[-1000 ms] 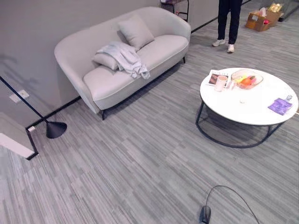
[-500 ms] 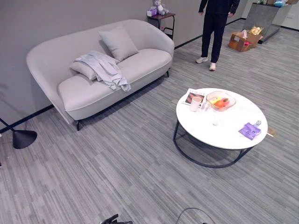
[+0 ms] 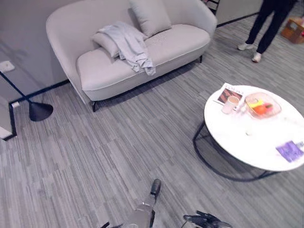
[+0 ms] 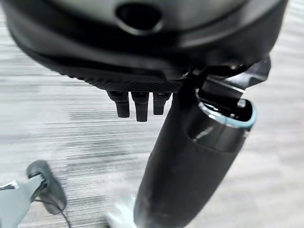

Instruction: Hang the clothes on the sofa on the clothes rack.

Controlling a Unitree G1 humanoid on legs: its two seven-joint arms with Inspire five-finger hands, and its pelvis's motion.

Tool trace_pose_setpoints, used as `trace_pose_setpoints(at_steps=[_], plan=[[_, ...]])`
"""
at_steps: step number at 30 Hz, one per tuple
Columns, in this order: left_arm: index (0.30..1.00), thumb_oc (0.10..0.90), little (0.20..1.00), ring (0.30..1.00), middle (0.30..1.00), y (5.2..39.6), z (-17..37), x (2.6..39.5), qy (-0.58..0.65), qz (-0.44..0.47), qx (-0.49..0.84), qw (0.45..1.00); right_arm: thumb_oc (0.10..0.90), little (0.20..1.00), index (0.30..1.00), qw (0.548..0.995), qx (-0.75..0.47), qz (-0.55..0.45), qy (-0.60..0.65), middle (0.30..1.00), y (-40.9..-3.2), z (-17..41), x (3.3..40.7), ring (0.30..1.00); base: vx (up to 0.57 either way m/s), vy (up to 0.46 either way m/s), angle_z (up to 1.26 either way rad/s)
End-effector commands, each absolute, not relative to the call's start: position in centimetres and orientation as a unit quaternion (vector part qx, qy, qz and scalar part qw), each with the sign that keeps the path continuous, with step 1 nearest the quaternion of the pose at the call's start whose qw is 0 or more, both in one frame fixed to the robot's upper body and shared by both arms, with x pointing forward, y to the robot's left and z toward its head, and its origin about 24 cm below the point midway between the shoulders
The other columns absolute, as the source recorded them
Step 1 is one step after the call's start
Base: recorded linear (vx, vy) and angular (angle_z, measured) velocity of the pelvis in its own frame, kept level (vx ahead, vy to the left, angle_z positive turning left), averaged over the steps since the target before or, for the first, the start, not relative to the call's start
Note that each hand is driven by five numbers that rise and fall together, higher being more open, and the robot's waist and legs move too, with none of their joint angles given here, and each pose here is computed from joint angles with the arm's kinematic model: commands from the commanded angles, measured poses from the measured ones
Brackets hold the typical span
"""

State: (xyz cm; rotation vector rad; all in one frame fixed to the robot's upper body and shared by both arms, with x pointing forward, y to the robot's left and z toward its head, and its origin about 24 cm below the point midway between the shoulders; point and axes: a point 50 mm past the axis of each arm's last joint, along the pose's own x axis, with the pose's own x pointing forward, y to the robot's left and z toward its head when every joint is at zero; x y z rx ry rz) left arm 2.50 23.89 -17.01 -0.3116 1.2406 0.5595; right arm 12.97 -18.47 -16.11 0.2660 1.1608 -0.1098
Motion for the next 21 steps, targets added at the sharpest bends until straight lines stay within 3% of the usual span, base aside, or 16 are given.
trace_pose_setpoints(at_steps=[1, 6, 10, 15, 21], plan=[[0.900, 0.800, 0.900, 0.900, 0.900, 24.8, -16.5, 5.0, 0.547, 0.242, -0.115, 0.793, 0.800, 0.900, 0.900, 0.838, 0.107, -0.043, 0.533, 0.900, -19.4, -15.9, 12.8, 0.900, 0.37, 0.132, 0.05], [0.900, 0.800, 0.900, 0.900, 0.900, 25.9, -15.9, 6.9, 0.526, 0.223, -0.065, 0.818, 0.800, 0.900, 0.900, 0.849, 0.119, -0.013, 0.514, 0.900, -18.1, -15.8, 13.1, 0.900, 0.35, 0.224, -0.09], [0.900, 0.800, 0.900, 0.900, 0.900, 26.6, -15.1, 9.6, 0.499, 0.210, -0.032, 0.840, 0.800, 0.900, 0.900, 0.887, 0.128, 0.014, 0.444, 0.900, -16.8, -14.0, 17.4, 0.900, 0.31, 0.274, -0.22], [0.900, 0.800, 0.900, 0.900, 0.900, 26.2, -14.9, 10.6, 0.494, 0.194, -0.020, 0.847, 0.800, 0.900, 0.900, 0.907, 0.153, 0.059, 0.388, 0.900, -14.6, -12.4, 19.1, 0.900, 0.26, 0.076, 0.59], [0.900, 0.800, 0.900, 0.900, 0.900, 25.6, -15.2, 10.3, 0.503, 0.192, -0.014, 0.843, 0.800, 0.900, 0.900, 0.928, 0.182, 0.041, 0.323, 0.900, -15.9, -10.4, 20.6, 0.900, 0.43, -0.107, 0.85]])
